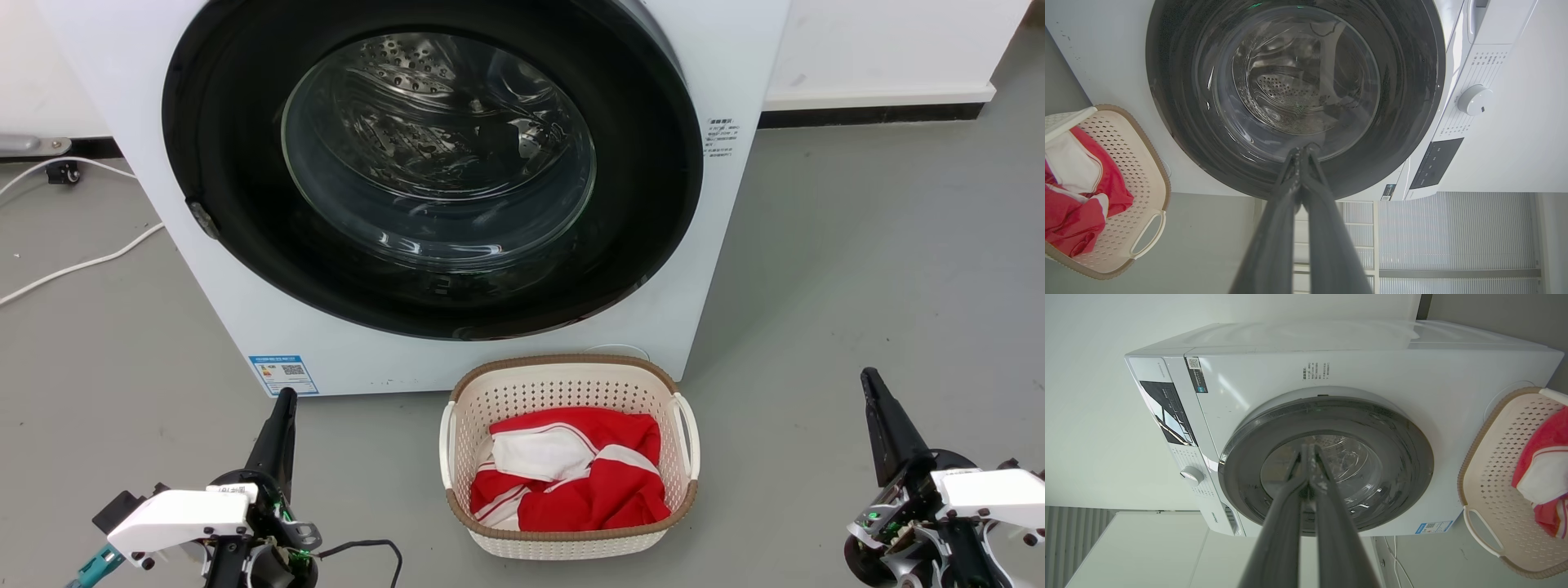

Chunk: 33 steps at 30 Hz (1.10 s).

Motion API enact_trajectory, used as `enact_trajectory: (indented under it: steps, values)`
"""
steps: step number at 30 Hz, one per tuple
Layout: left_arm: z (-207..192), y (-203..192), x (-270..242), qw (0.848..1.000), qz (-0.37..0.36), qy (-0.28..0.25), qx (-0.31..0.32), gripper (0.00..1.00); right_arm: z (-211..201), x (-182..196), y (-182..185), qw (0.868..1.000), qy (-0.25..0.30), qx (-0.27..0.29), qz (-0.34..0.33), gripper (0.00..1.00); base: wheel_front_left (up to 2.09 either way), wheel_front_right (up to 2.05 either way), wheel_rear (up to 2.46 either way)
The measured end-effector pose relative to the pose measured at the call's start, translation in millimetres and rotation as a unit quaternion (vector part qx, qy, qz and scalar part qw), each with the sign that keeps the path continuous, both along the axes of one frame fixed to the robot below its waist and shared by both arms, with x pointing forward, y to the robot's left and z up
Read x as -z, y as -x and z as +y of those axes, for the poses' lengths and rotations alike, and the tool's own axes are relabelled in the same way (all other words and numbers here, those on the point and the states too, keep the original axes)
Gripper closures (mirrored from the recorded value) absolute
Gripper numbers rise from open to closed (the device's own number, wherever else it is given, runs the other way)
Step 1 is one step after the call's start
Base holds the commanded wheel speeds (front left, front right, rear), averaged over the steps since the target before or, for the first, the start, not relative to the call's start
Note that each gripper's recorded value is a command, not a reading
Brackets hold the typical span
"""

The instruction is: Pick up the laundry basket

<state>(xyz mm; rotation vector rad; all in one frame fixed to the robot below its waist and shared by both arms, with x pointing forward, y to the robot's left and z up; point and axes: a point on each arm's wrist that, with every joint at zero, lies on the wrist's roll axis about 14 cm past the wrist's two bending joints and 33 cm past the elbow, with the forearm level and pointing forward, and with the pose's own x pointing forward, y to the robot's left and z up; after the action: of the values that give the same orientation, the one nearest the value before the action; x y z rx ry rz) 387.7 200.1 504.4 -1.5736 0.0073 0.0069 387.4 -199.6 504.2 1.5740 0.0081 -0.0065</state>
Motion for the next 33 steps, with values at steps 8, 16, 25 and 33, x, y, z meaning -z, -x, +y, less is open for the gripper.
enact_trajectory:
  steps: [8, 16, 25, 33]
  values:
    - [0, 0, 0, 1.000, 0.000, 0.000, 0.000, 1.00, 0, 0, 0, 1.000, 0.000, 0.000, 0.000, 1.00, 0.00, 0.00, 0.00]
    - [0, 0, 0, 1.000, 0.000, 0.000, 0.000, 1.00, 0, 0, 0, 1.000, 0.000, 0.000, 0.000, 1.00, 0.00, 0.00, 0.00]
    - [0, 0, 0, 1.000, 0.000, 0.000, 0.000, 1.00, 0, 0, 0, 1.000, 0.000, 0.000, 0.000, 1.00, 0.00, 0.00, 0.00]
    - [-1, 6, 15, 1.000, 0.022, 0.003, 0.000, 0.00, 0, 15, 6, 1.000, -0.002, 0.001, 0.022, 0.00, 0.00, 0.00, 0.00]
